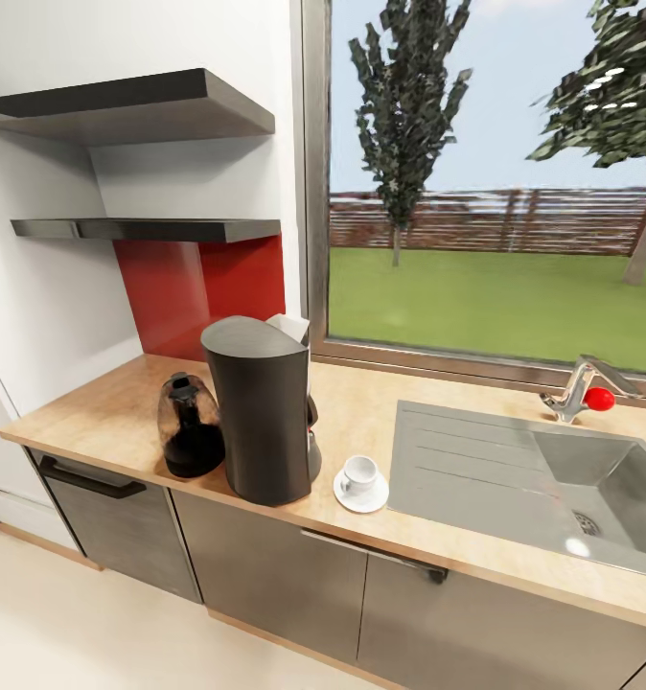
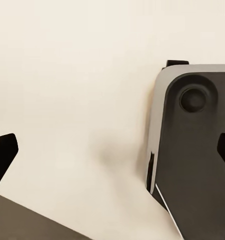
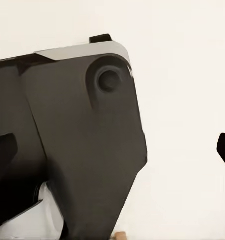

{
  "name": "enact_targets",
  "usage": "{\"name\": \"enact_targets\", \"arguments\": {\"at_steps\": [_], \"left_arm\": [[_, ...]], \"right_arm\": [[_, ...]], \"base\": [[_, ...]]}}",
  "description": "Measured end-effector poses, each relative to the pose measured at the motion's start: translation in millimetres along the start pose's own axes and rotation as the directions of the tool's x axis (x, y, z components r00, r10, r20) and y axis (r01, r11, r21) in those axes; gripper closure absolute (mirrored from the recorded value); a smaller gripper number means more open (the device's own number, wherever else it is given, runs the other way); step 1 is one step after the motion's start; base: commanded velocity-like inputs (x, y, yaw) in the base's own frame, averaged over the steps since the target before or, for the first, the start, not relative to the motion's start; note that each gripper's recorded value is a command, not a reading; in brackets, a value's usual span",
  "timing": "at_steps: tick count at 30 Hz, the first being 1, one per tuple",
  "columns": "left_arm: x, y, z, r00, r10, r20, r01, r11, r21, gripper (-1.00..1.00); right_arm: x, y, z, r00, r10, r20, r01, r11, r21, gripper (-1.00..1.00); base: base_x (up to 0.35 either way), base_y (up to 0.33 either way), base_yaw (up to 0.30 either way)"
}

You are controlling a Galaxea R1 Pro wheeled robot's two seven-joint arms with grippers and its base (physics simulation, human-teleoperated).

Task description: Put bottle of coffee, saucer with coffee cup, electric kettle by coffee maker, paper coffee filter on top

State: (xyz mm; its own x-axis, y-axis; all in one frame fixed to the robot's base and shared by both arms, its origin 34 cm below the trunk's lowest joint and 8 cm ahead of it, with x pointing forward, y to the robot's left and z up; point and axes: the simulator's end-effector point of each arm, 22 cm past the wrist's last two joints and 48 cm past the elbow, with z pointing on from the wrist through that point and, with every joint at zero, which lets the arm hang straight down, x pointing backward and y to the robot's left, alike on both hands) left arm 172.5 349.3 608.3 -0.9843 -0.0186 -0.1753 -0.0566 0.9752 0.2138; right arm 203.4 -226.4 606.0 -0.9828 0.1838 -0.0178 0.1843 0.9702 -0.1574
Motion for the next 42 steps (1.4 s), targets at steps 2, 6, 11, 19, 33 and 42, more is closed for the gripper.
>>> {"name": "enact_targets", "arguments": {"at_steps": [2, 6, 11, 19, 33, 42], "left_arm": [[0.0, 0.5, 0.0, 1.0, -0.001, 0.0, 0.001, 1.0, -0.001, -1.0], [0.1, 0.4, 0.0, 1.0, -0.002, 0.0, 0.002, 1.0, -0.002, -1.0], [-0.1, -0.8, -0.1, 1.0, -0.001, 0.0, 0.001, 1.0, 0.001, -1.0], [-0.8, 3.1, 0.4, 1.0, 0.017, 0.003, -0.016, 1.0, -0.001, -1.0], [0.5, -15.8, -1.6, 1.0, 0.004, 0.0, -0.004, 1.0, 0.026, -1.0], [1.0, -17.1, -1.8, 1.0, 0.001, -0.001, -0.001, 1.0, 0.027, -1.0]], "right_arm": [[1.2, -2.0, 0.6, 1.0, -0.007, -0.007, 0.007, 1.0, -0.001, -1.0], [0.1, -5.3, 1.4, 1.0, -0.01, -0.004, 0.01, 1.0, 0.001, -1.0], [-9.0, -13.7, 2.9, 1.0, 0.003, 0.03, -0.003, 1.0, 0.01, -1.0], [-28.3, -16.2, 2.0, 0.994, 0.024, 0.108, -0.025, 1.0, 0.01, -1.0], [-44.6, -16.6, -0.2, 0.984, 0.038, 0.174, -0.04, 0.999, 0.008, -1.0], [-44.8, -16.6, -0.3, 0.984, 0.038, 0.175, -0.04, 0.999, 0.008, -1.0]], "base": [[0.0, 0.0, 0.0], [0.0, 0.0, 0.0], [0.0, 0.0, 0.0], [0.0, 0.0, 0.0], [0.0, 0.0, 0.0], [0.0, 0.0, 0.0]]}}
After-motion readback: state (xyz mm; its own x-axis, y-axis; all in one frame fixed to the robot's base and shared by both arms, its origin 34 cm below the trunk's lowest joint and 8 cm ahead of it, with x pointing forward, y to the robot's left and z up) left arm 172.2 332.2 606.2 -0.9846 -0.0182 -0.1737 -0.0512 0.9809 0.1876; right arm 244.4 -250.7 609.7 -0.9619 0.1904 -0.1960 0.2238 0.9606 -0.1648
